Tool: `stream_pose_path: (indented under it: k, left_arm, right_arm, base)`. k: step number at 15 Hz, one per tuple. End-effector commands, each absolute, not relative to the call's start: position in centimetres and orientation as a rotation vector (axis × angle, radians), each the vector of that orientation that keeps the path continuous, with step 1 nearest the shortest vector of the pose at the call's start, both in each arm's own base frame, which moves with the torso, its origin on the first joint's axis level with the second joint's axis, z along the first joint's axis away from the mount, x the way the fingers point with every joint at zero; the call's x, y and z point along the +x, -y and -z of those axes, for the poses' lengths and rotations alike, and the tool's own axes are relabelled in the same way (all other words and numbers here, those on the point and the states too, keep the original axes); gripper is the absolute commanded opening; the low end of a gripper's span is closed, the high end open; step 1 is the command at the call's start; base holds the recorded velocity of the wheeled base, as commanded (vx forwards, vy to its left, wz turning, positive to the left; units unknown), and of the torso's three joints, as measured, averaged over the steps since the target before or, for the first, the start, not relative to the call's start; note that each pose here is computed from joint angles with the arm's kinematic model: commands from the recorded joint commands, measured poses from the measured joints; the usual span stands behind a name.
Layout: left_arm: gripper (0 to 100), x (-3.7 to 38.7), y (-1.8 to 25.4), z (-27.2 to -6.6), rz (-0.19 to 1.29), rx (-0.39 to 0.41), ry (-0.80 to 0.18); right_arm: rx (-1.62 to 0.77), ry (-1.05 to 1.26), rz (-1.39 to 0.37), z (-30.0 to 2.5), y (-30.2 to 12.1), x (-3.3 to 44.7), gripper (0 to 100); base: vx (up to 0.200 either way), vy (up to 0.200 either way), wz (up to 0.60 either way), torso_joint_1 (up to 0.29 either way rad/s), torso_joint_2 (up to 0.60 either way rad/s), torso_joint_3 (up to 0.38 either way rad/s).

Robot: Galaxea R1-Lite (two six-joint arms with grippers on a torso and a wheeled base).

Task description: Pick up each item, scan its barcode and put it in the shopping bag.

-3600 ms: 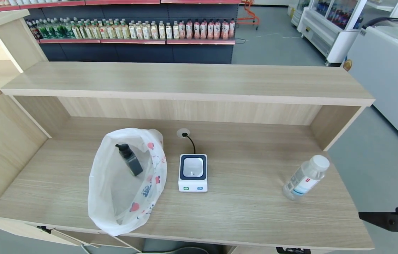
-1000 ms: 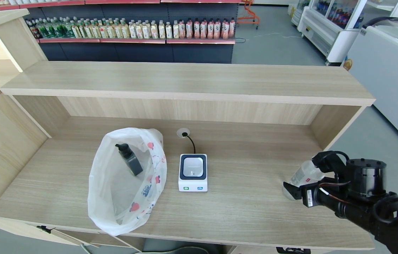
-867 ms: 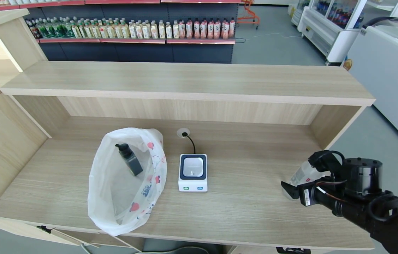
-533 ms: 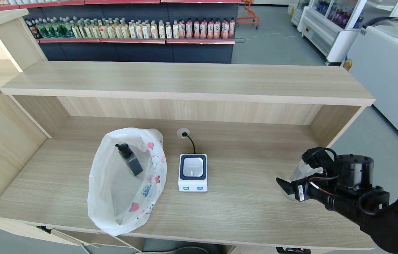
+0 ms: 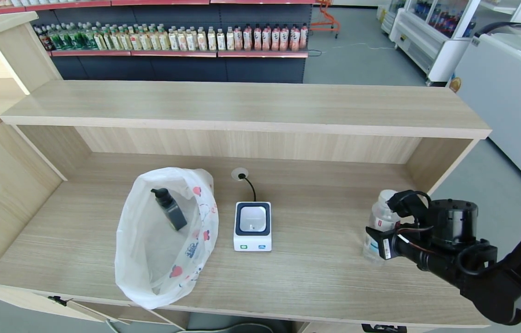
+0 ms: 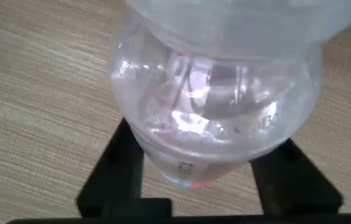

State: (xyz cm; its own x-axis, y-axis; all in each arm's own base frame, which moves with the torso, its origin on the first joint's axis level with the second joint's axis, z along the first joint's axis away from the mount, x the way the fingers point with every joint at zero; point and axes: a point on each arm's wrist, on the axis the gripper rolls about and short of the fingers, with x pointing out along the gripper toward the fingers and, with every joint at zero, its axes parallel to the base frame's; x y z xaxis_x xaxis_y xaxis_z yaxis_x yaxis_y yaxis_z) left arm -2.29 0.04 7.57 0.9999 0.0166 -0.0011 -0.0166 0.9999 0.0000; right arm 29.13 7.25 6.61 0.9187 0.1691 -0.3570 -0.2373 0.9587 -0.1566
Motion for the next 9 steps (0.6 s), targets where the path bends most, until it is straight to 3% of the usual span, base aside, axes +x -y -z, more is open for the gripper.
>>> stream_pose_path:
  k: [1,9]
  left_arm:
    - [100,-2.28,-0.04,-7.52,-0.017,0.000,-0.003]
    - [100,-2.29,-0.04,-7.56,-0.017,0.000,-0.002]
  right_arm:
    - [-0.201,-0.333,-0.217,-6.84,-7.29,29.41,0]
    - [-0.206,-0.335,-0.227,-6.86,-7.38,29.14,0]
  base:
    - [0.000,0.000,0.00,0.000,0.00,0.000]
    - [0.000,0.000,0.00,0.000,0.00,0.000]
